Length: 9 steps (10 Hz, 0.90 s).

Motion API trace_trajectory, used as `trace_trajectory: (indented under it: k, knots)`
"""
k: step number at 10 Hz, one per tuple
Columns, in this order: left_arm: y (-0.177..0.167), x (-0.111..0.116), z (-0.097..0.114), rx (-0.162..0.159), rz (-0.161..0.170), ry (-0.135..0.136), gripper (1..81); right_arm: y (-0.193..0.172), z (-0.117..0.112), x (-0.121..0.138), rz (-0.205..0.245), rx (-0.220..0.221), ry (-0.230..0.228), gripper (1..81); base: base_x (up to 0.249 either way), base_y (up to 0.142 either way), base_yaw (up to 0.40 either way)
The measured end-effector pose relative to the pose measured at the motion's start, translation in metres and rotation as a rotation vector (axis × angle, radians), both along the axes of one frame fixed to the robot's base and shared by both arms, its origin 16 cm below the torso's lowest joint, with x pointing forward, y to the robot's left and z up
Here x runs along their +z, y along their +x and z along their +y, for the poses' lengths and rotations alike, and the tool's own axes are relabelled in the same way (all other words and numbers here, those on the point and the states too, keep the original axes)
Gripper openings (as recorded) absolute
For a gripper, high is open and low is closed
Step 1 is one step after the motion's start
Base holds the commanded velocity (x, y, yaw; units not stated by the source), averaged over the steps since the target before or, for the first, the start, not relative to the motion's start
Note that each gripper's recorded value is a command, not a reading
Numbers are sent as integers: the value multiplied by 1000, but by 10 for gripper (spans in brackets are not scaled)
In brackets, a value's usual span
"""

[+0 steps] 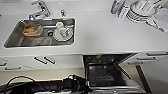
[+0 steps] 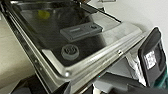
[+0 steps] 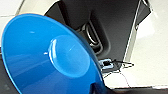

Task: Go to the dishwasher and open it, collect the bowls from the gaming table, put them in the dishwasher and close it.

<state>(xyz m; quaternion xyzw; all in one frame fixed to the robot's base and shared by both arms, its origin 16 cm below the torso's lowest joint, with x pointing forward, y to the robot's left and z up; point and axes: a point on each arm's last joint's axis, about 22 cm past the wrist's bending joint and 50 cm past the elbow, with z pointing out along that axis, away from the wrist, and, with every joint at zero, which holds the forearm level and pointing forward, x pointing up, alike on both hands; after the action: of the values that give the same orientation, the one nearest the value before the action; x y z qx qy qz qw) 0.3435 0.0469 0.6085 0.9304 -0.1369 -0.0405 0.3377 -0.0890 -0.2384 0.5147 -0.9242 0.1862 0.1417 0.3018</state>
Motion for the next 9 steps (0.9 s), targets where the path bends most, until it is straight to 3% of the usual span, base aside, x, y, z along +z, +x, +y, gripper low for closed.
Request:
trace_trajectory:
  k: [1,3,4,7,8,9]
  knots:
    - [-47,4,17,-10,61,-1,811,19,-16,5,-12,-8,-1,10,0,0,0]
    - [-129,1,54,-30,147,41,811,65,-51,8,-38,-21,-20,10,0,0,0]
    - [-168,0,65,-36,187,54,811,92,-55,8,-63,-32,-12,10,0,0,0]
    - [-270,11,72,-15,293,3,811,165,-34,21,-105,-73,54,10,0,0,0]
    - [-294,5,78,2,317,2,811,185,-34,22,-117,-69,61,10,0,0,0]
    - [-312,-11,94,19,326,22,811,212,-35,22,-136,-71,63,10,0,0,0]
